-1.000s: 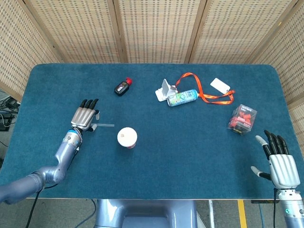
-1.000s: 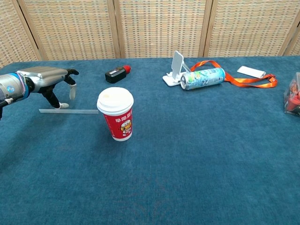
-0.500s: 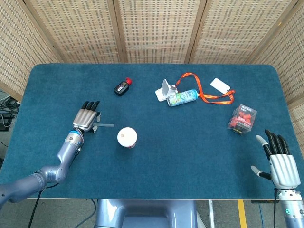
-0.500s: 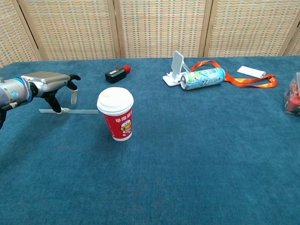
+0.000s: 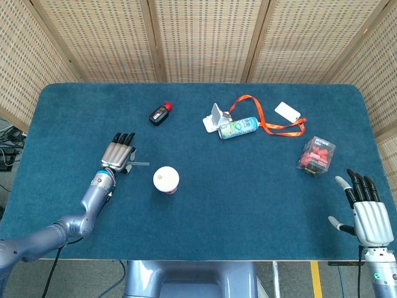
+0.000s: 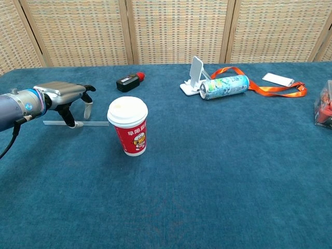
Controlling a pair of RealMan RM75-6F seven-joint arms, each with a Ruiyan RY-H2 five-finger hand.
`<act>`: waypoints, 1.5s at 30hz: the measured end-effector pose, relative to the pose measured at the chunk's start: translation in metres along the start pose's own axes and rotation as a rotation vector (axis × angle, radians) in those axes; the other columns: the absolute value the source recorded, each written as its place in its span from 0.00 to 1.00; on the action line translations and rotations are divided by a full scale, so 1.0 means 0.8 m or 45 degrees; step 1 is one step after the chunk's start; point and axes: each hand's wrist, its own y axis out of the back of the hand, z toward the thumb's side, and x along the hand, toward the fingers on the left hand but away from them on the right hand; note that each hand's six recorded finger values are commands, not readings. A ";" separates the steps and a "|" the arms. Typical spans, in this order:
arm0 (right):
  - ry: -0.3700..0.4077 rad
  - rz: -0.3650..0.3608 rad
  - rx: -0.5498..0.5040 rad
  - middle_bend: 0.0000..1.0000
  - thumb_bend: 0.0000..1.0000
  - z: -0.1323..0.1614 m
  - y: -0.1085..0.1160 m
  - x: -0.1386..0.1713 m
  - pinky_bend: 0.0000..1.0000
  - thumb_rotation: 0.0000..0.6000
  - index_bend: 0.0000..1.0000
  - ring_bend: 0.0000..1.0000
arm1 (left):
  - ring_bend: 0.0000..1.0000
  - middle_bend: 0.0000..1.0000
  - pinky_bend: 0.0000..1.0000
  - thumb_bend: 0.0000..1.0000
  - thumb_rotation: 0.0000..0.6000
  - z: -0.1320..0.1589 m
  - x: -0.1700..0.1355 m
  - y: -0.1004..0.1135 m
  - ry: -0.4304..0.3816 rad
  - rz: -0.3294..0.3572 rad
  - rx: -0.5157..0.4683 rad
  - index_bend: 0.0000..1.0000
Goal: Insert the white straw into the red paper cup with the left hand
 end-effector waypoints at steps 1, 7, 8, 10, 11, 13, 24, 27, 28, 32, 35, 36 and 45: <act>0.000 -0.001 -0.001 0.00 0.06 0.000 0.000 0.000 0.00 1.00 0.18 0.00 | 0.00 0.00 0.00 0.34 1.00 0.000 0.000 0.000 0.001 -0.002 0.002 0.53; 0.000 0.001 -0.002 0.00 0.06 0.000 0.000 0.000 0.00 1.00 0.18 0.00 | 0.00 0.00 0.00 0.34 1.00 -0.001 0.003 -0.004 0.009 -0.015 0.010 0.53; 0.001 0.002 -0.002 0.00 0.06 0.000 0.000 0.000 0.00 1.00 0.18 0.00 | 0.00 0.00 0.00 0.34 1.00 -0.002 0.003 -0.005 0.010 -0.017 0.011 0.53; 0.003 0.002 -0.002 0.00 0.06 0.001 -0.001 0.000 0.00 1.00 0.18 0.00 | 0.00 0.00 0.00 0.34 1.00 -0.002 0.004 -0.007 0.012 -0.022 0.011 0.53; 0.003 0.002 -0.002 0.00 0.06 0.001 -0.001 0.000 0.00 1.00 0.18 0.00 | 0.00 0.00 0.00 0.34 1.00 -0.001 0.005 -0.008 0.012 -0.024 0.012 0.53; 0.004 0.003 -0.002 0.00 0.06 0.001 -0.001 0.000 0.00 1.00 0.18 0.00 | 0.00 0.00 0.00 0.34 1.00 0.000 0.006 -0.010 0.011 -0.031 0.011 0.53; 0.010 -0.009 -0.006 0.00 0.06 0.003 0.000 -0.001 0.00 1.00 0.18 0.00 | 0.00 0.00 0.00 0.44 1.00 0.004 0.007 -0.009 0.008 -0.007 -0.005 0.64; 0.013 -0.011 -0.008 0.00 0.06 0.003 0.001 0.000 0.00 1.00 0.18 0.00 | 0.00 0.00 0.00 0.44 1.00 0.004 0.005 -0.004 0.005 0.016 -0.019 0.65; 0.013 -0.013 -0.009 0.00 0.06 0.003 0.001 0.000 0.00 1.00 0.18 0.00 | 0.00 0.00 0.00 0.44 1.00 0.004 0.005 -0.002 0.004 0.024 -0.029 0.65; 0.015 -0.017 -0.013 0.00 0.06 0.003 0.003 0.000 0.00 1.00 0.18 0.00 | 0.00 0.00 0.00 0.44 1.00 0.003 0.000 0.009 0.000 0.059 -0.079 0.65; 0.016 -0.019 -0.018 0.00 0.06 0.004 0.004 0.001 0.00 1.00 0.18 0.00 | 0.00 0.00 0.00 0.44 1.00 0.003 -0.004 0.018 -0.005 0.086 -0.149 0.65; 0.017 -0.019 -0.019 0.00 0.06 0.004 0.004 0.001 0.00 1.00 0.18 0.00 | 0.00 0.00 0.00 0.44 1.00 0.004 -0.007 0.022 -0.008 0.098 -0.190 0.65; 0.022 -0.017 -0.036 0.00 0.06 0.004 0.005 0.001 0.00 1.00 0.18 0.00 | 0.00 0.00 0.00 0.44 1.00 0.013 -0.033 0.072 -0.080 0.200 -0.598 0.65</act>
